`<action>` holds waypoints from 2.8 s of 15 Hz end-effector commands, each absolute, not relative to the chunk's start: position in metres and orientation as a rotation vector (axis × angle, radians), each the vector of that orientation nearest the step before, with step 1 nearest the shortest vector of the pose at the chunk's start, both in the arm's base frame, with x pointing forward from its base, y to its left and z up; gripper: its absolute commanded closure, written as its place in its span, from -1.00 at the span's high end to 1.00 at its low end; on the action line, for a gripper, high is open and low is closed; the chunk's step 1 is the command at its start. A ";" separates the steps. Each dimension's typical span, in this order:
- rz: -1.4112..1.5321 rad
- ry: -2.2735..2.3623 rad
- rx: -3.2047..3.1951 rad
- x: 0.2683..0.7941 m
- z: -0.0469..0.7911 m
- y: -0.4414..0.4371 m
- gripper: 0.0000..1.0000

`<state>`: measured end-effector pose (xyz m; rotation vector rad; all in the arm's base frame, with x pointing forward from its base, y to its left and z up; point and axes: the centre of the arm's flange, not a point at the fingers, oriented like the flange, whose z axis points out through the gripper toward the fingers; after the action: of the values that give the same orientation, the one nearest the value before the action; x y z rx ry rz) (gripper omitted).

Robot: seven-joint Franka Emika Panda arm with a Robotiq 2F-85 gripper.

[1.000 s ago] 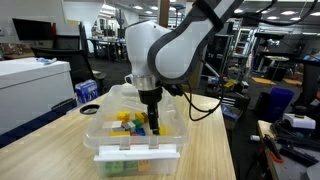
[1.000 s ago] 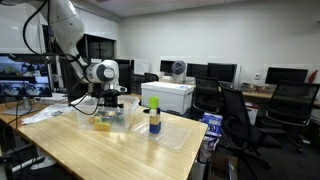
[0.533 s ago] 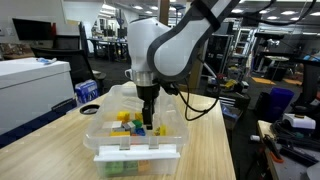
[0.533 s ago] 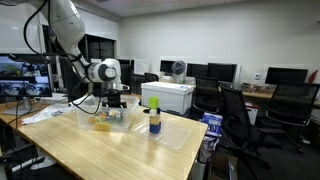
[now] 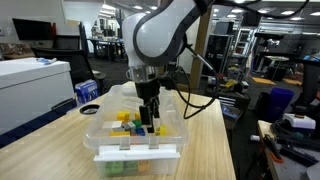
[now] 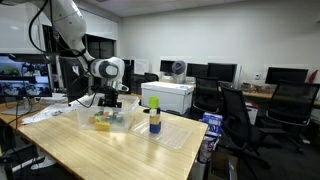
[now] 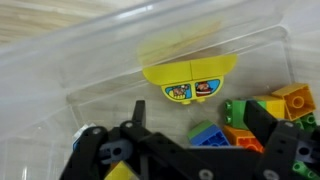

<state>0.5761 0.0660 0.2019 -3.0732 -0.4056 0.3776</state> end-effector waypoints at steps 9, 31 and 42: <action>0.624 -0.789 -2.986 0.553 0.159 0.065 1.00; 0.333 -0.942 -3.090 0.571 0.152 0.090 -0.99; -0.057 -0.672 -3.308 0.578 0.210 0.121 0.71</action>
<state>0.5875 0.1163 0.1889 -3.2218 -0.8080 0.0753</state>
